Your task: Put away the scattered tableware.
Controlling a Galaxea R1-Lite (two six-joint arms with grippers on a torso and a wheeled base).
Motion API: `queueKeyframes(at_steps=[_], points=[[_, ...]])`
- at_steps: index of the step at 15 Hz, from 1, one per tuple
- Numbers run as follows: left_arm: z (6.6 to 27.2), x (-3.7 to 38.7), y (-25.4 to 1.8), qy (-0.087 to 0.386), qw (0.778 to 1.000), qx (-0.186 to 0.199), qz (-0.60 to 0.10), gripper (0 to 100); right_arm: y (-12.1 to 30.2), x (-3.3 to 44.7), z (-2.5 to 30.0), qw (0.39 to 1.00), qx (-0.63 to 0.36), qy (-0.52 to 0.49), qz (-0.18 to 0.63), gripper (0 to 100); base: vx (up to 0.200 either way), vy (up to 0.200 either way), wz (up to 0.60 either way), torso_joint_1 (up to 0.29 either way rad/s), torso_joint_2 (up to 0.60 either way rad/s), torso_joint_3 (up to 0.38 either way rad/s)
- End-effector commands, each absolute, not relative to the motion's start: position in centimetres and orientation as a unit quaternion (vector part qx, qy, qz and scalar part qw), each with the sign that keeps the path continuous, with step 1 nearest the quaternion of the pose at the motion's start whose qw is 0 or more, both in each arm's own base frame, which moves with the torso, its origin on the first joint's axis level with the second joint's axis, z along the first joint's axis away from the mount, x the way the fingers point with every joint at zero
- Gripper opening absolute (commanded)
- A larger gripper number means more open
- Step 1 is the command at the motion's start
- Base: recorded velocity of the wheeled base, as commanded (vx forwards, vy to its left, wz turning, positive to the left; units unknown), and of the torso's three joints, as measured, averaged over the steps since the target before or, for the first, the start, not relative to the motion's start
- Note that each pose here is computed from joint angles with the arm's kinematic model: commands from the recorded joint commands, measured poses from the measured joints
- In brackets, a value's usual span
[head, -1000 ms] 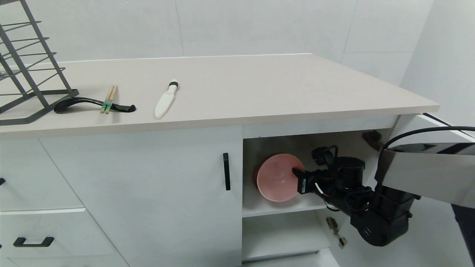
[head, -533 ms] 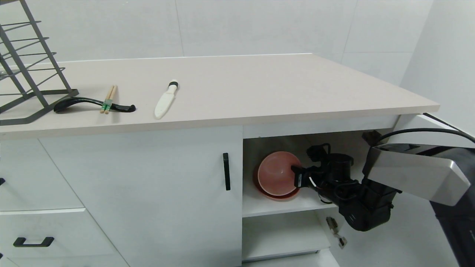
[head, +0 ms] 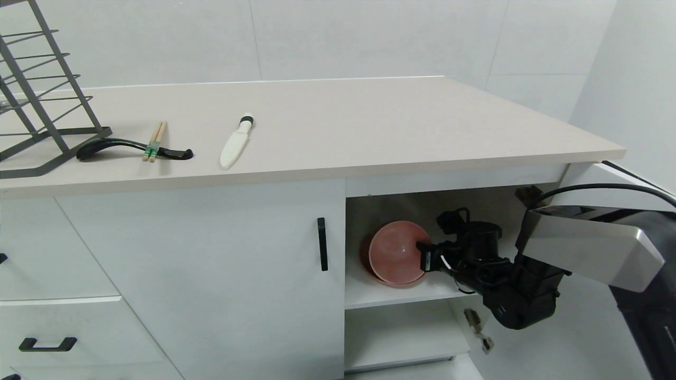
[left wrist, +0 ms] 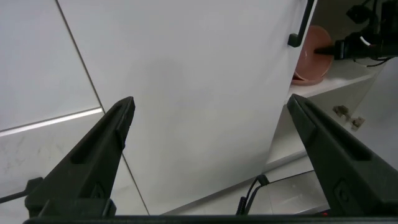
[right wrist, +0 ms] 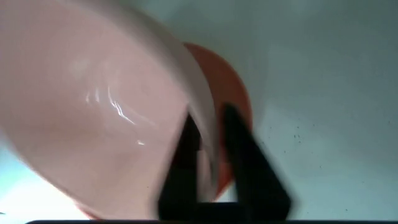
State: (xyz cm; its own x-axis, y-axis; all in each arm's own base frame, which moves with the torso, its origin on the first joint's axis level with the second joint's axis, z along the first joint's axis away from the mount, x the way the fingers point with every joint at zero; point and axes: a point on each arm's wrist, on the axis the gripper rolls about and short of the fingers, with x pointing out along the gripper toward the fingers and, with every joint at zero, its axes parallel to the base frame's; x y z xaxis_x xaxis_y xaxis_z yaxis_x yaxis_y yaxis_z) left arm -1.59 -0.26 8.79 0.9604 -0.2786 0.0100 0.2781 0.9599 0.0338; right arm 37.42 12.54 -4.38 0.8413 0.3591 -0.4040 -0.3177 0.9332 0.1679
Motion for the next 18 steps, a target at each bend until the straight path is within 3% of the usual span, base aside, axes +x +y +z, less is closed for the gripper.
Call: queueKeyframes(at_steps=[1,10,18], points=[[8.8,-1.6,-0.3,-0.005,0.990,0.016,-0.141,100,12.6,37.4,-4.4,0.958,0.047,0.220,0.178,100,0.000,0.000,0.00,0.000,0.00,0.000],[8.5,-1.6,-0.3,0.008,0.990,0.015,-0.141,100,13.2,36.6,-3.7,0.961,0.050,0.193,0.194,100,0.000,0.000,0.00,0.000,0.00,0.000],[8.5,-1.6,-0.3,0.008,0.990,0.015,-0.142,100,12.2,28.9,0.4,0.956,0.017,0.195,0.220,100,0.000,0.000,0.00,0.000,0.00,0.000]])
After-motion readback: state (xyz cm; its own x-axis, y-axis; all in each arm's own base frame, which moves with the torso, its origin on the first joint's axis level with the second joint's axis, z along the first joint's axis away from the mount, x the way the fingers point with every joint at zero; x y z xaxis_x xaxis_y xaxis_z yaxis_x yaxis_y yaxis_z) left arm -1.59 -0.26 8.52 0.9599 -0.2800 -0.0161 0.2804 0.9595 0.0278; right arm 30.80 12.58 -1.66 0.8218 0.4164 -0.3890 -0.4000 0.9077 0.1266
